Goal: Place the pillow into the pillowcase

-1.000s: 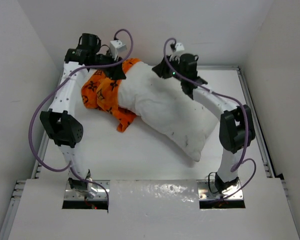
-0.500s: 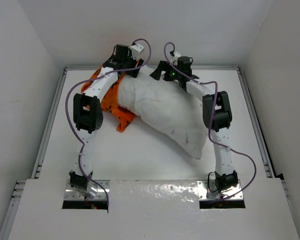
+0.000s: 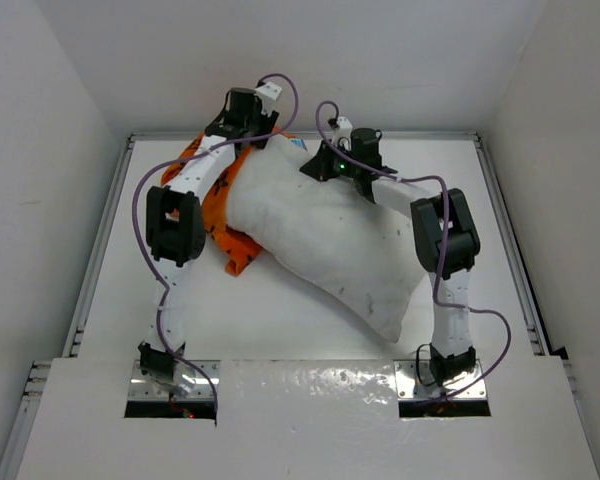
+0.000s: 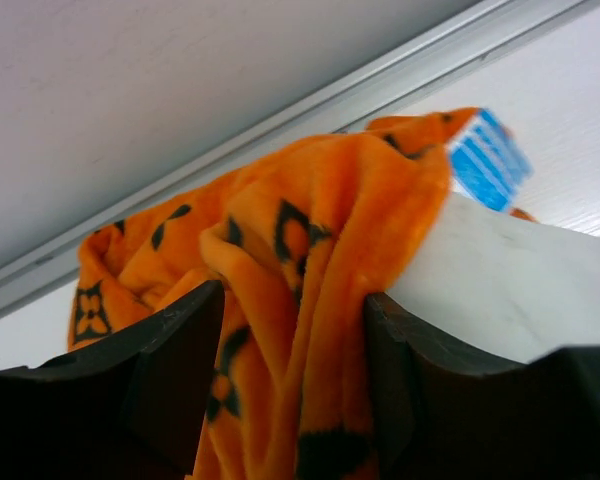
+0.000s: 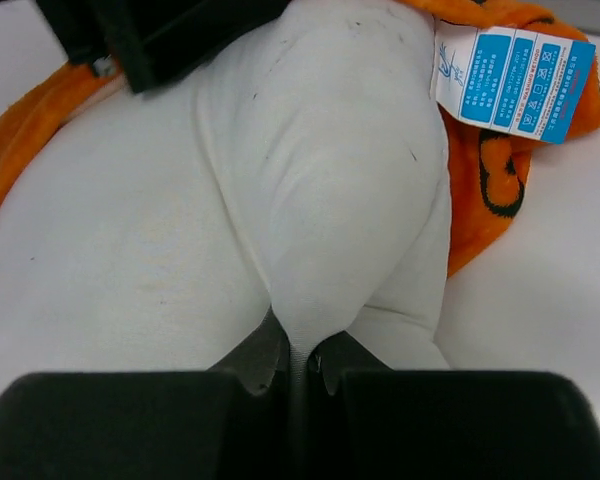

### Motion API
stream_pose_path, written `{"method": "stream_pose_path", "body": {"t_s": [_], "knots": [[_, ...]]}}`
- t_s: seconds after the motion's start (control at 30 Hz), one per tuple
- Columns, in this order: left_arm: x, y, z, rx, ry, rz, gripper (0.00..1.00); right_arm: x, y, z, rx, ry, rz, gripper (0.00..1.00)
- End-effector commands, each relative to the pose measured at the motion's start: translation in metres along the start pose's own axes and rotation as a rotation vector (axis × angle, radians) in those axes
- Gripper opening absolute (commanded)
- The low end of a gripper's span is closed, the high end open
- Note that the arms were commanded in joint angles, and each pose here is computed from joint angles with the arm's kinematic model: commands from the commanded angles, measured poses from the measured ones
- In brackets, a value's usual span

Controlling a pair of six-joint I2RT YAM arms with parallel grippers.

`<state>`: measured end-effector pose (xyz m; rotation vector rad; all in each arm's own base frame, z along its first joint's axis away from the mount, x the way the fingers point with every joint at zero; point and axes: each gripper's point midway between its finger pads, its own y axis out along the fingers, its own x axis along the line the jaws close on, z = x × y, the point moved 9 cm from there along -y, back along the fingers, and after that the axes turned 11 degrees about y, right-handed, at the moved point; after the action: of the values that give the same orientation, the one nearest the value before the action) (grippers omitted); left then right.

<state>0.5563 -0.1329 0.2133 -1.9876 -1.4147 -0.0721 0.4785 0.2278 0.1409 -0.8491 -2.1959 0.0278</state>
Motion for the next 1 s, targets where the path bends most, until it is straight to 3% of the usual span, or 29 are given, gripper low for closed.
{"method": "stream_pose_path", "body": {"t_s": [0.0,0.1,0.13,0.17,0.2,0.4,0.53,0.63,0.73,0.87,0.97], "knots": [[0.015,-0.011,-0.006,0.004,0.062,-0.065,0.52,0.038,-0.011,0.008,0.018,-0.096,-0.053,0.03],[0.002,-0.012,-0.001,0.010,0.070,0.064,0.35,0.043,-0.013,0.013,0.018,-0.120,-0.029,0.00],[-0.005,-0.014,-0.006,-0.031,0.059,0.149,0.16,0.046,-0.014,0.012,0.014,-0.126,-0.024,0.00],[-0.005,-0.021,-0.013,-0.061,0.048,0.182,0.03,0.048,-0.015,0.013,0.021,-0.137,-0.014,0.00],[-0.005,-0.025,-0.021,-0.100,0.034,0.202,0.00,0.052,-0.013,0.015,0.027,-0.149,-0.013,0.00],[0.002,-0.073,-0.108,-0.462,-0.051,0.361,0.00,0.100,-0.006,0.029,0.064,-0.326,-0.018,0.00],[-0.015,-0.104,-0.138,-0.619,0.006,0.569,0.00,0.126,-0.013,0.019,-0.030,-0.356,-0.062,0.00],[-0.044,-0.132,-0.143,-0.688,0.067,0.870,0.00,0.141,-0.025,-0.002,-0.185,-0.398,-0.082,0.00],[-0.050,-0.137,-0.137,-0.651,0.057,0.921,0.00,0.138,-0.035,-0.013,-0.289,-0.440,-0.026,0.00],[-0.078,-0.145,-0.114,-0.536,0.149,1.013,0.00,0.119,-0.061,-0.057,-0.543,-0.174,-0.100,0.00],[-0.096,-0.154,-0.106,-0.504,0.232,1.065,0.00,0.113,-0.068,-0.071,-0.675,-0.160,-0.047,0.00]]}}
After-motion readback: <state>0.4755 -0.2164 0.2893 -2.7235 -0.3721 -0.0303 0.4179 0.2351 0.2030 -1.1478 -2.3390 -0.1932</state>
